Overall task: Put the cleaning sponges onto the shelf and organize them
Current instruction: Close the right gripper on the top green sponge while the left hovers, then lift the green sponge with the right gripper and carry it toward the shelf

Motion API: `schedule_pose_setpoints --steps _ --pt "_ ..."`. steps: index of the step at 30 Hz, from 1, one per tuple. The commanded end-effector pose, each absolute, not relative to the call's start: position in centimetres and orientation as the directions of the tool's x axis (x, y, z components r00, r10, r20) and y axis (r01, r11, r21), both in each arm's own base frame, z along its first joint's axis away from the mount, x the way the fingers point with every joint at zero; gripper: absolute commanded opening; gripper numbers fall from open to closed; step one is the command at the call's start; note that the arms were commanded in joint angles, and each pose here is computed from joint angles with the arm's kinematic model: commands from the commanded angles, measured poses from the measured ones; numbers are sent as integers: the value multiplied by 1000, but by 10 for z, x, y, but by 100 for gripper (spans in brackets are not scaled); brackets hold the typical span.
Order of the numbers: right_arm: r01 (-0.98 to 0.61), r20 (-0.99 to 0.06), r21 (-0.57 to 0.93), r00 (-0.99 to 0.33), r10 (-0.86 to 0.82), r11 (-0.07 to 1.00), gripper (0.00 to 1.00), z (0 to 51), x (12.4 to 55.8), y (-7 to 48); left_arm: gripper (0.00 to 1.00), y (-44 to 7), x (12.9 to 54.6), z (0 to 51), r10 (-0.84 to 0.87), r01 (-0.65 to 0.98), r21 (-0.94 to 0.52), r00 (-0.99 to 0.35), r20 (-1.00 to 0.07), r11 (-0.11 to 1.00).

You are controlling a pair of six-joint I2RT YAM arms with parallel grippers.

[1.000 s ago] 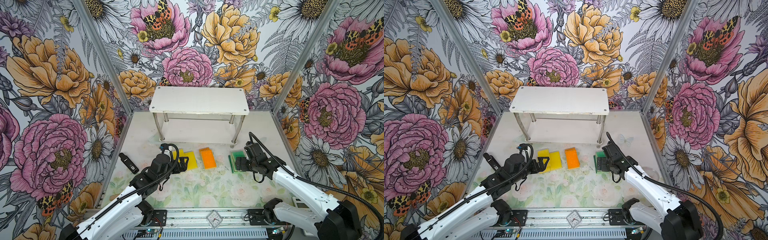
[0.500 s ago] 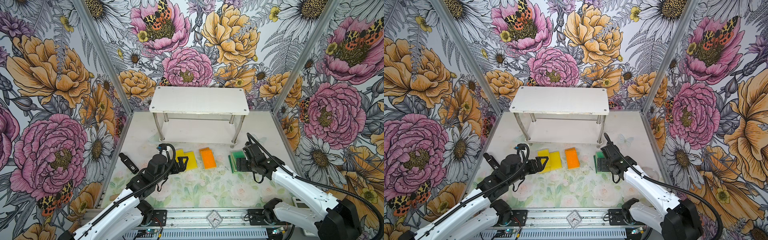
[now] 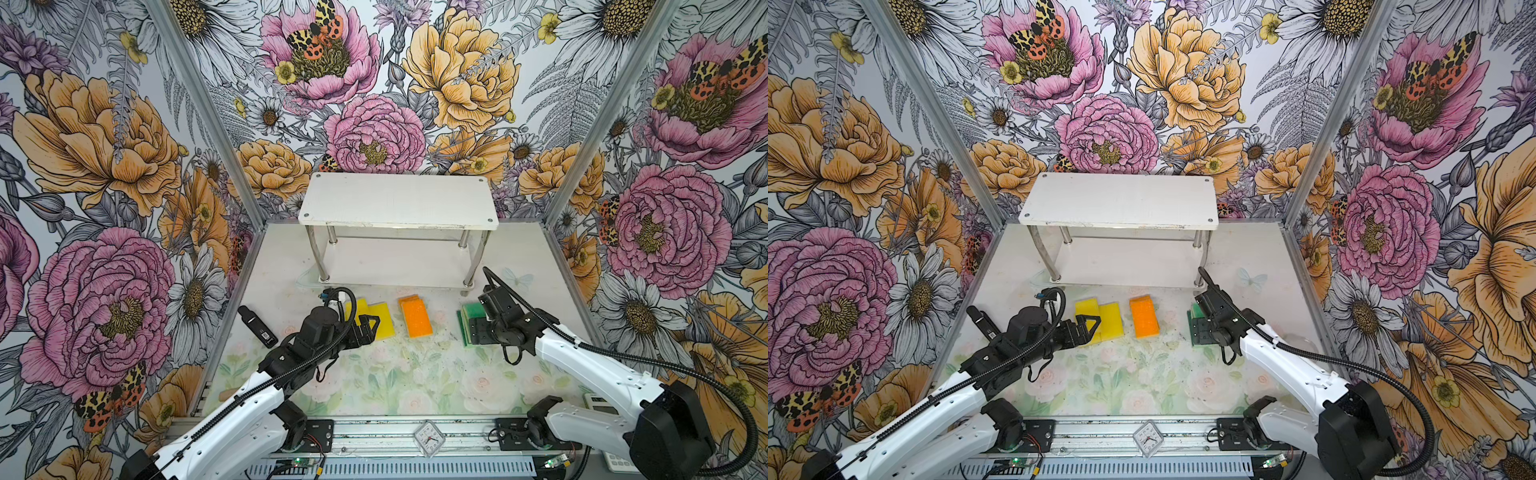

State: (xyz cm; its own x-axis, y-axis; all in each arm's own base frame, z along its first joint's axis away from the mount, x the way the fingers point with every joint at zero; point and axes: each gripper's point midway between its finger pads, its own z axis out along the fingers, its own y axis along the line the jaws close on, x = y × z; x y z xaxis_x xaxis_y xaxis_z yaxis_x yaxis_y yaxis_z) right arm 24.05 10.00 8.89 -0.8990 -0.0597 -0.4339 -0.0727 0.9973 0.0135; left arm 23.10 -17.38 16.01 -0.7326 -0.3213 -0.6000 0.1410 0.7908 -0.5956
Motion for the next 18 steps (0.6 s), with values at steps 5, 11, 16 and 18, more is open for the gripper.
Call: schedule_pose_setpoints --steps 5,11,16,18 --pt "-96 -484 9 -872 -80 995 80 101 254 109 99 -176 232 158 -324 143 -607 -739 -590 781" --pt "-103 -482 -19 -871 -100 994 76 96 254 109 99 -175 233 155 -324 136 -607 -744 -584 783" --pt "-96 -486 -38 -868 -102 995 74 94 254 107 99 -175 233 153 -321 131 -606 -750 -579 785" --pt "-93 -489 -41 -866 -102 995 74 94 255 106 99 -175 233 151 -321 126 -604 -751 -576 787"
